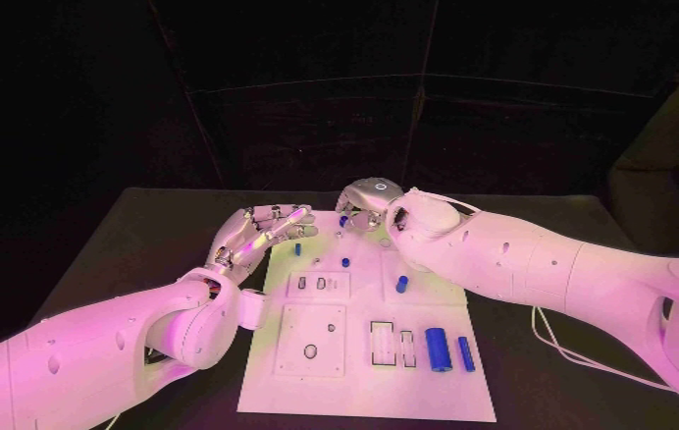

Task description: Assemble the parts on the task board

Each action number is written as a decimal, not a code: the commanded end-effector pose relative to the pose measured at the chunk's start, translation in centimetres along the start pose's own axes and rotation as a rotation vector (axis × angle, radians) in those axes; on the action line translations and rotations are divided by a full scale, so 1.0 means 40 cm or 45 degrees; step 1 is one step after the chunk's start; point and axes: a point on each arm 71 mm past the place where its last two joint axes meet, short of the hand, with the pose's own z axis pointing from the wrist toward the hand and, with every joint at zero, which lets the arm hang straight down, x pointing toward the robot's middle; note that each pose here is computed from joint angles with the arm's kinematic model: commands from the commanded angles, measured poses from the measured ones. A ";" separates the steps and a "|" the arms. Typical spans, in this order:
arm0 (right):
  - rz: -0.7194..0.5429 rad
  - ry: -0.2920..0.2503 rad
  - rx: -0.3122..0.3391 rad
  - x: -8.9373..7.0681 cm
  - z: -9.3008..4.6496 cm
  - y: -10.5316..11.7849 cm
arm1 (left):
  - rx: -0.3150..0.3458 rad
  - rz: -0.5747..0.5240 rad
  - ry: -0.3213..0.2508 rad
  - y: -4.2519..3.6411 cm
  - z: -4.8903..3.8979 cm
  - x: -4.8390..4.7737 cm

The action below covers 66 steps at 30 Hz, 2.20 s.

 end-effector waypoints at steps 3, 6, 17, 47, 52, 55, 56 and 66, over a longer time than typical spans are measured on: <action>0.002 -0.004 0.008 -0.004 -0.001 -0.006 | 0.067 -0.024 0.005 -0.011 0.001 0.001; 0.007 -0.026 0.007 -0.009 -0.007 -0.011 | 0.066 -0.025 0.003 -0.011 0.001 0.000; 0.183 -0.124 0.118 -0.064 -0.115 -0.100 | 0.010 -0.046 0.024 -0.008 -0.006 -0.013; 0.298 0.156 0.406 -0.047 -0.208 -0.227 | -0.128 -0.253 0.125 -0.024 0.005 -0.021; 0.295 0.149 0.411 -0.045 -0.194 -0.219 | -0.131 -0.254 0.128 -0.022 0.007 -0.021; 0.287 0.157 0.414 -0.042 -0.186 -0.215 | -0.135 -0.255 0.129 -0.021 0.008 -0.021; 0.281 0.164 0.415 -0.041 -0.183 -0.213 | -0.136 -0.255 0.130 -0.020 0.009 -0.021; 0.226 0.211 0.447 -0.031 -0.172 -0.212 | -0.146 -0.253 0.130 -0.017 0.011 -0.021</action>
